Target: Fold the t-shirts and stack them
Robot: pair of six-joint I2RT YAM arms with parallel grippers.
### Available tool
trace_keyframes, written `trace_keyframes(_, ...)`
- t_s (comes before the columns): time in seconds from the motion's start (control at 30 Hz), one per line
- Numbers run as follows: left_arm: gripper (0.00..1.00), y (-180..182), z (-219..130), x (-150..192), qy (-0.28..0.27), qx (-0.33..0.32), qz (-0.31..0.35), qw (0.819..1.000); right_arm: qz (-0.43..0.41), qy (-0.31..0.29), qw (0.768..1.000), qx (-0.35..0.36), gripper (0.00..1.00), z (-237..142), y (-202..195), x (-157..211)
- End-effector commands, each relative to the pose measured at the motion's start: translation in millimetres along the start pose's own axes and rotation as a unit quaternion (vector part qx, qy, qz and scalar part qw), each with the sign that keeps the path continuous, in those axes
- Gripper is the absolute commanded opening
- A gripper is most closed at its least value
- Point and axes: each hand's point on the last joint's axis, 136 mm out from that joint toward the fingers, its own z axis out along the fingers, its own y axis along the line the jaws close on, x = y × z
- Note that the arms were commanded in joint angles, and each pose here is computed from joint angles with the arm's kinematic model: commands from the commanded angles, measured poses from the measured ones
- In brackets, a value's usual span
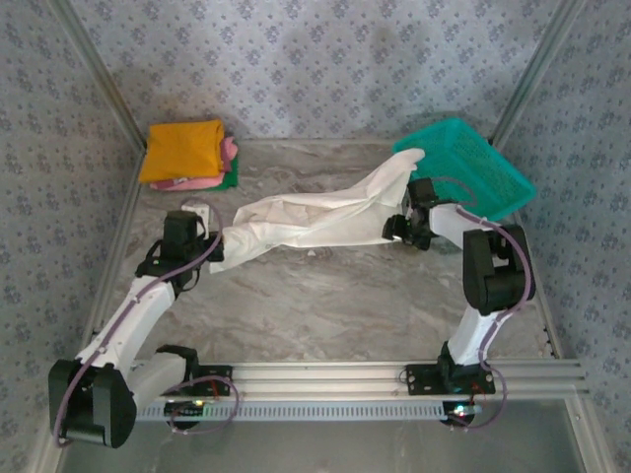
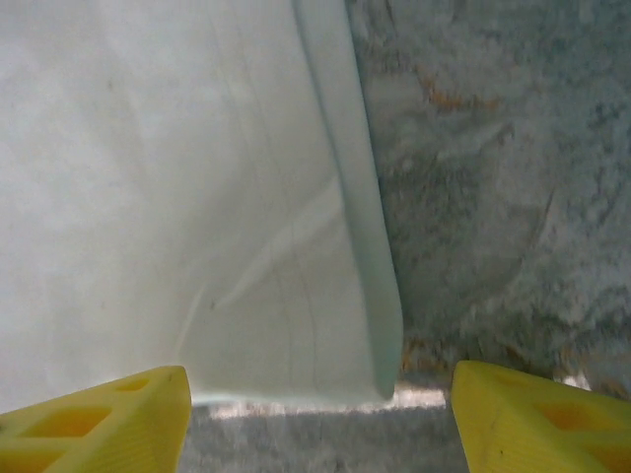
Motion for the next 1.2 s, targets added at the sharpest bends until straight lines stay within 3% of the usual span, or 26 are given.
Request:
trace_keyframes(0.0, 0.00, 0, -1, -5, -0.025, 0.003, -0.016, 1.000, 0.008, -0.015, 1.000, -0.002, 0.71, 13, -5, -18)
trace_keyframes(0.2, 0.00, -2, 7, -8, -0.036, 0.008, -0.025, 0.999, -0.001, -0.004, 1.000, -0.013, 0.49, 27, 1, -21)
trace_keyframes(0.3, 0.00, -3, 6, -17, -0.043, 0.008, -0.018, 0.999, -0.011, -0.005, 0.999, -0.034, 0.26, 18, 14, -27)
trace_keyframes(0.37, 0.00, -4, 4, -25, -0.052, 0.007, -0.016, 0.998, -0.015, -0.025, 0.998, -0.055, 0.03, 3, 25, -42)
trace_keyframes(0.4, 0.00, -3, 3, -29, -0.059, 0.004, -0.016, 0.998, -0.014, -0.035, 0.997, -0.069, 0.00, -4, 30, -47)
trace_keyframes(0.57, 0.00, -5, -6, -51, -0.092, 0.008, -0.016, 0.996, -0.015, -0.081, 0.987, -0.136, 0.00, -54, 48, -68)
trace_keyframes(0.77, 0.00, -5, -39, -83, -0.147, 0.009, -0.019, 0.989, -0.035, -0.158, 0.975, -0.151, 0.00, -146, 58, -79)
trace_keyframes(1.0, 0.00, -22, -114, -168, -0.251, 0.018, 0.029, 0.967, -0.056, -0.301, 0.935, -0.178, 0.00, -293, 65, -110)
trace_keyframes(1.17, 0.00, -48, -161, -230, -0.303, 0.062, 0.043, 0.950, -0.075, -0.391, 0.895, -0.202, 0.00, -385, 77, -130)
